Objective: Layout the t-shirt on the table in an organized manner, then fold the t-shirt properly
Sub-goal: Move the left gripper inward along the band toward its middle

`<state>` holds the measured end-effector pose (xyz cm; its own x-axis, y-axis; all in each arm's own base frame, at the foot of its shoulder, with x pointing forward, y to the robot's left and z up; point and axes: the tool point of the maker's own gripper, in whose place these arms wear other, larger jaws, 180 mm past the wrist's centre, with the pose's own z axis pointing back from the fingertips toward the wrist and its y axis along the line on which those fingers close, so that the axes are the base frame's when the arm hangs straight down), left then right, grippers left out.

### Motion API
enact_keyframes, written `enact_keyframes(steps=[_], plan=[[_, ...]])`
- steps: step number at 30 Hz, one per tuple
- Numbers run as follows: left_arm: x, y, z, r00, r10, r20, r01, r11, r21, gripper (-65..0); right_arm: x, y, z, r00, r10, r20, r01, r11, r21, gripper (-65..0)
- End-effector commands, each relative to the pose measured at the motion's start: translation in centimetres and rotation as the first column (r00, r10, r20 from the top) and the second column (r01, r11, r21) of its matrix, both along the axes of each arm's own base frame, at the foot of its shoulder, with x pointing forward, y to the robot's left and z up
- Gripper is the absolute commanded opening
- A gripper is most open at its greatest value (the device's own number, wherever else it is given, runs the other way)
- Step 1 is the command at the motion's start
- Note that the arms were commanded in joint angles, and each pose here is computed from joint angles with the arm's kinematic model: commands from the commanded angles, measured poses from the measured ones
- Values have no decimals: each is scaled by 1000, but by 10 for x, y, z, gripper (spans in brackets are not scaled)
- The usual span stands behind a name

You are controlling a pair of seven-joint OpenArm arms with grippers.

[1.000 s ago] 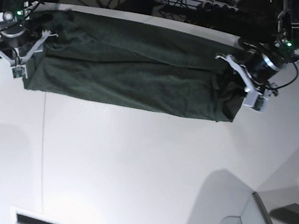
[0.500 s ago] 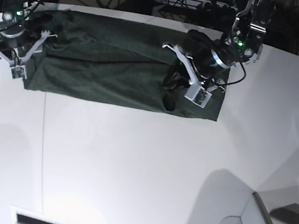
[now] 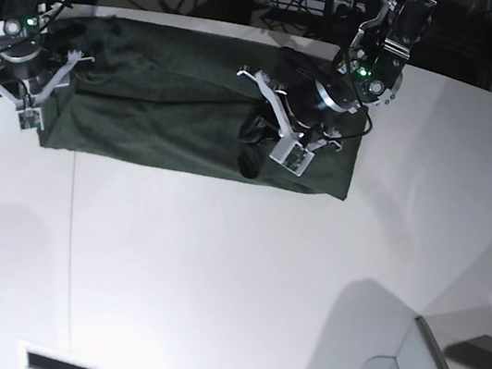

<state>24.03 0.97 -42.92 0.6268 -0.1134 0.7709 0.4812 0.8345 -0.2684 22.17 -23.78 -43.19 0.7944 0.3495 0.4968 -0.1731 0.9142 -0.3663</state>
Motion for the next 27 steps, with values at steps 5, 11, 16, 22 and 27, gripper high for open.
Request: enact_keyframes(steps=[5,11,16,22,27], plan=[[7,-7,4,1000,3,17,-3,1000,-29,-650,9,-4,11,999,4,41,-4,1000,-13,-378],[3,-17,2,1000,-27,9,27,999,-34,-650,9,-4,11,999,3,42,-2,1000,-14,-378],[4,-19,3,1000,-24,11,25,999,-38,-650,9,-3,10,999,6,41,-5,1000,-13,-378],[4,-22,4,1000,-22,11,22,999,-49,-650,9,-3,10,999,6,41,-5,1000,-13,-378],[12,-24,8,999,-25,25,26,998,-49,-609,9,-3,10,999,7,40,-6,1000,-13,-378]])
